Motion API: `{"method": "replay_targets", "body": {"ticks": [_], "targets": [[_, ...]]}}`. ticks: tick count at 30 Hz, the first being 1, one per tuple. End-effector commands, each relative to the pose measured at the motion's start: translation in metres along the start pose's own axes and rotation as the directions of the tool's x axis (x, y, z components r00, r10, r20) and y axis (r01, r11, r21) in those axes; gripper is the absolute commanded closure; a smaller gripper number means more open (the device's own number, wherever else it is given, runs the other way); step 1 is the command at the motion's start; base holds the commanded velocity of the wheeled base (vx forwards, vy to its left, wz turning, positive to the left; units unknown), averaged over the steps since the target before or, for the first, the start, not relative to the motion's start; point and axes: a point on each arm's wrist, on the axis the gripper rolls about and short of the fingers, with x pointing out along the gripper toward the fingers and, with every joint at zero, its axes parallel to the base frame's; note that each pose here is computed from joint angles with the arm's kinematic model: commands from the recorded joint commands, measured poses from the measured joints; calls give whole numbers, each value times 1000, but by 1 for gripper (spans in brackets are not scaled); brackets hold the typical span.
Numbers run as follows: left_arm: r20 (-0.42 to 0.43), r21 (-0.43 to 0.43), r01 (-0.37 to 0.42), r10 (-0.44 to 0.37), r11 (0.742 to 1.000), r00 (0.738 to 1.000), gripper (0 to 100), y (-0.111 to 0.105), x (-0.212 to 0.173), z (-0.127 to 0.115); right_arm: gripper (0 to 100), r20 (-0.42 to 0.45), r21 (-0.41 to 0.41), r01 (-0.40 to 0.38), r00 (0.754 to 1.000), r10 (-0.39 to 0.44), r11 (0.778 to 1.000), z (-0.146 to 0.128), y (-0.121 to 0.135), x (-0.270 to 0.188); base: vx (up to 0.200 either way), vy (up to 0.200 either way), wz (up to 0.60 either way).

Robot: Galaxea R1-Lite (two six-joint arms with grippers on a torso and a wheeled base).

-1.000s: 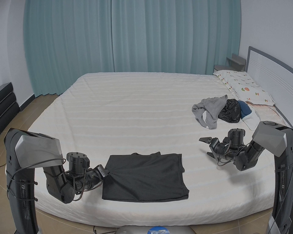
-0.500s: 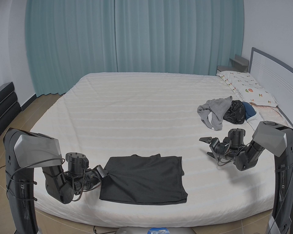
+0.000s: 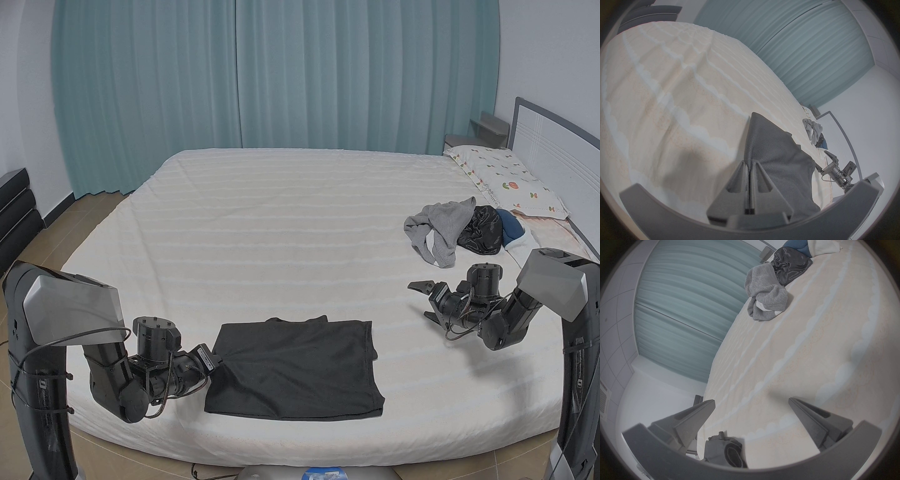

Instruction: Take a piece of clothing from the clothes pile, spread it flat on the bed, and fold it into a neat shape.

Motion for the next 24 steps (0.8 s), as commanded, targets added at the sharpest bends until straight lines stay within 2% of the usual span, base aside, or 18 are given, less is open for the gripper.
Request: {"method": "replay_targets", "body": {"ticks": [1, 5, 18, 24], "targets": [[0, -2, 3, -3, 1000, 1000, 100, -1, -2, 0, 0, 0, 0, -1, 1000, 1, 1000, 0, 0, 0, -200, 0, 0], [5, -18, 8, -8, 1000, 1000, 100, -2, -2, 1, 0, 0, 0, -1, 1000, 1, 1000, 0, 0, 0, -200, 0, 0], [52, -19, 34, -33, 999, 998, 100, -6, 8, 14, 0, -2, -1, -2, 1000, 2, 1000, -1, 1, 0, 0, 0, 0], [88, -29, 4, -2, 1000, 996, 100, -3, 10, 17, 0, -4, 1, 2, 1000, -2, 1000, -1, 0, 0, 0, 0, 0]]}}
